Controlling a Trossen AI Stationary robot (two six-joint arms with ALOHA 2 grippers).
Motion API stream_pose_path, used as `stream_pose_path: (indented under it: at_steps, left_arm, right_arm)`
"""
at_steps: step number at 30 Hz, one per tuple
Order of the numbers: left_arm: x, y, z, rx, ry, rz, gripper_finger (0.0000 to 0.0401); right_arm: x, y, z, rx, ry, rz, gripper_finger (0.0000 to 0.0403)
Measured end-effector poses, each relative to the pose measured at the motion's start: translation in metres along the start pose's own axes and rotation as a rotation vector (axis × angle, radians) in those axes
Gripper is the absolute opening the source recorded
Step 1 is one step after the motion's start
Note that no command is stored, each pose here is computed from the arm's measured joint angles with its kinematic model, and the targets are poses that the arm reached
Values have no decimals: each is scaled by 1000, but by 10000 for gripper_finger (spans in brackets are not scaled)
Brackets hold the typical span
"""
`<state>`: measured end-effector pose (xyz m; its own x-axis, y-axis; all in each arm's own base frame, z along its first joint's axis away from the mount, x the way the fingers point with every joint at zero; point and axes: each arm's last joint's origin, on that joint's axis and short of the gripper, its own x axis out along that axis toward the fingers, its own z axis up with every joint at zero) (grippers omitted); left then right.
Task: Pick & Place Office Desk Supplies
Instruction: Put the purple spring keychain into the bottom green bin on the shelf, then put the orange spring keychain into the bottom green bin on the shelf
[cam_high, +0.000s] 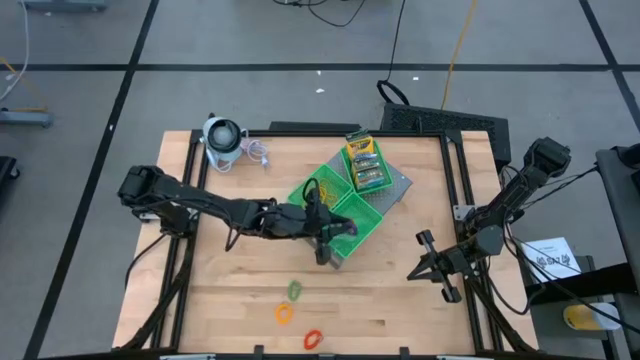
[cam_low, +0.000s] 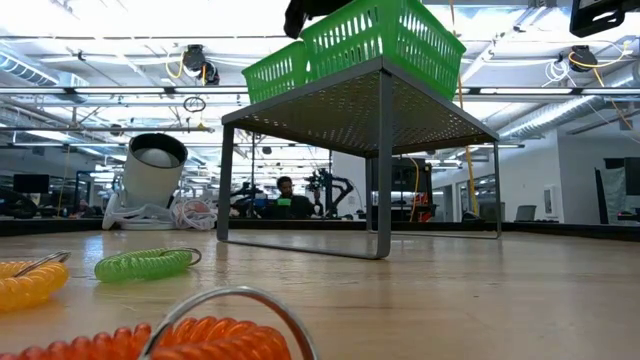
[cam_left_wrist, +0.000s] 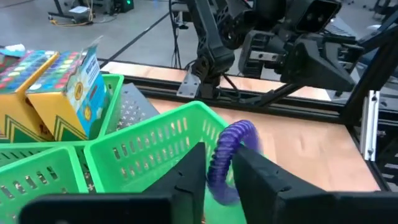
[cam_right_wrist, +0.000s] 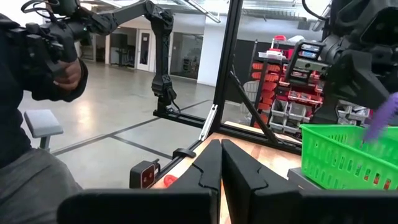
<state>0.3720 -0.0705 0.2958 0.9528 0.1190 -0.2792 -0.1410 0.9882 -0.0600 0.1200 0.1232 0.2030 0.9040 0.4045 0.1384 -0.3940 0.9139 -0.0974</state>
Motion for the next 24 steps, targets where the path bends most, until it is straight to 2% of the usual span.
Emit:
stream_pose_path:
  at_steps: [8,11,17,24]
  left_arm:
    - [-1,-3,1,-4,-13,-18,180]
    - [-5,-8,3,33,-23,-42,210]
    - [-24,-38,7,103,-39,-274,236]
    - [-51,-86,-6,142,25,-577,230]
  right_arm:
    - [0,0,0,0,0,1,0]
    - [0,0,0,0,0,0,0]
    - [0,0,0,-1,1,1,0]
    - [0,0,0,-1,1,1,0]
